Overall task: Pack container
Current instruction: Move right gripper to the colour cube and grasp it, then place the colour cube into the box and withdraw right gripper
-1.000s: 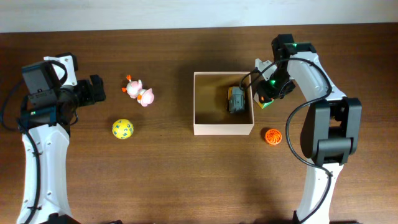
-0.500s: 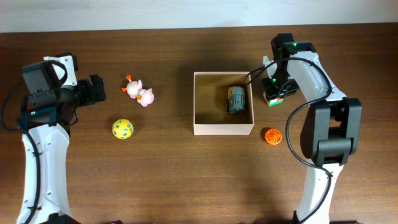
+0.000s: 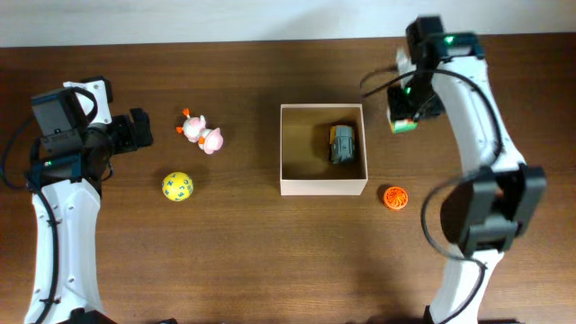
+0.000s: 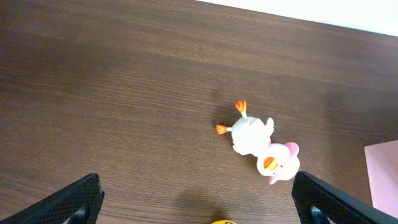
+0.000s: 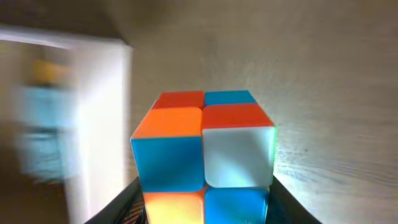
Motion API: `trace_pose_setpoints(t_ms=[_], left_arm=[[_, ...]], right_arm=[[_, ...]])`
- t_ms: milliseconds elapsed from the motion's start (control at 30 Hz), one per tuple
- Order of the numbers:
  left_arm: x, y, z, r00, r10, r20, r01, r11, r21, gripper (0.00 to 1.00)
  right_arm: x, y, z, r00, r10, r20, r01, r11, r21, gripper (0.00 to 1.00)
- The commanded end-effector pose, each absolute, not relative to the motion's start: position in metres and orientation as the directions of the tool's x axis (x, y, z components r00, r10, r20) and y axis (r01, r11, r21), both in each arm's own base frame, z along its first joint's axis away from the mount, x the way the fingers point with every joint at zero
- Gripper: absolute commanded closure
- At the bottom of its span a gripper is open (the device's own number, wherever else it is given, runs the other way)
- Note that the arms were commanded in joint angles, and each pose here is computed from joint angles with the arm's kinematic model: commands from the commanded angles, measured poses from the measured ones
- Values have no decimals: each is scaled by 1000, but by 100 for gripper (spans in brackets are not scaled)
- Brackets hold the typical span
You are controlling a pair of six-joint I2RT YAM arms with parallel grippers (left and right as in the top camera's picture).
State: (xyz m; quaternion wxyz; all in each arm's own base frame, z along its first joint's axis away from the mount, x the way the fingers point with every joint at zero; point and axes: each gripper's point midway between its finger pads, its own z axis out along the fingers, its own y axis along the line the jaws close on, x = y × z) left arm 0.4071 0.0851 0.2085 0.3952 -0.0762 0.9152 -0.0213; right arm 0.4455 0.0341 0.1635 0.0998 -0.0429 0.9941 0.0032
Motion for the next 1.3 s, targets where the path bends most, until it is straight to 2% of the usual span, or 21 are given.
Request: trace_pose_setpoints(t_ms=[0, 100, 233, 500, 767, 1133, 1200, 1267], left_arm=[[410, 89, 212, -673, -142, -726, -120, 989, -82, 1], [410, 89, 213, -672, -142, -726, -120, 989, -82, 1], [410, 89, 213, -671, -142, -728, -120, 989, -82, 1], [411, 89, 213, -670, -141, -729, -120, 989, -82, 1], [411, 89, 213, -670, -141, -728, -119, 989, -82, 1], [410, 88, 212, -674, -143, -725, -120, 989, -83, 1], [410, 88, 212, -675, -143, -724, -118, 989, -86, 1], [409, 88, 211, -677, -144, -722, -118, 989, -86, 1]], right_arm=[[441, 80, 227, -935, -61, -349, -95, 992, 83, 66], [436, 112, 238, -924, -58, -377, -108, 988, 112, 66], [428, 160, 229, -926, -85, -367, -144, 980, 138, 66], [425, 229, 160, -946, -80, -314, -130, 981, 141, 65], [424, 234, 103, -970, -55, -236, -86, 989, 123, 65], [430, 237, 94, -965, -52, -257, -89, 987, 133, 64], [432, 238, 94, -964, -52, -262, -90, 987, 135, 56], [433, 238, 95, -962, -51, -268, -91, 986, 138, 53]])
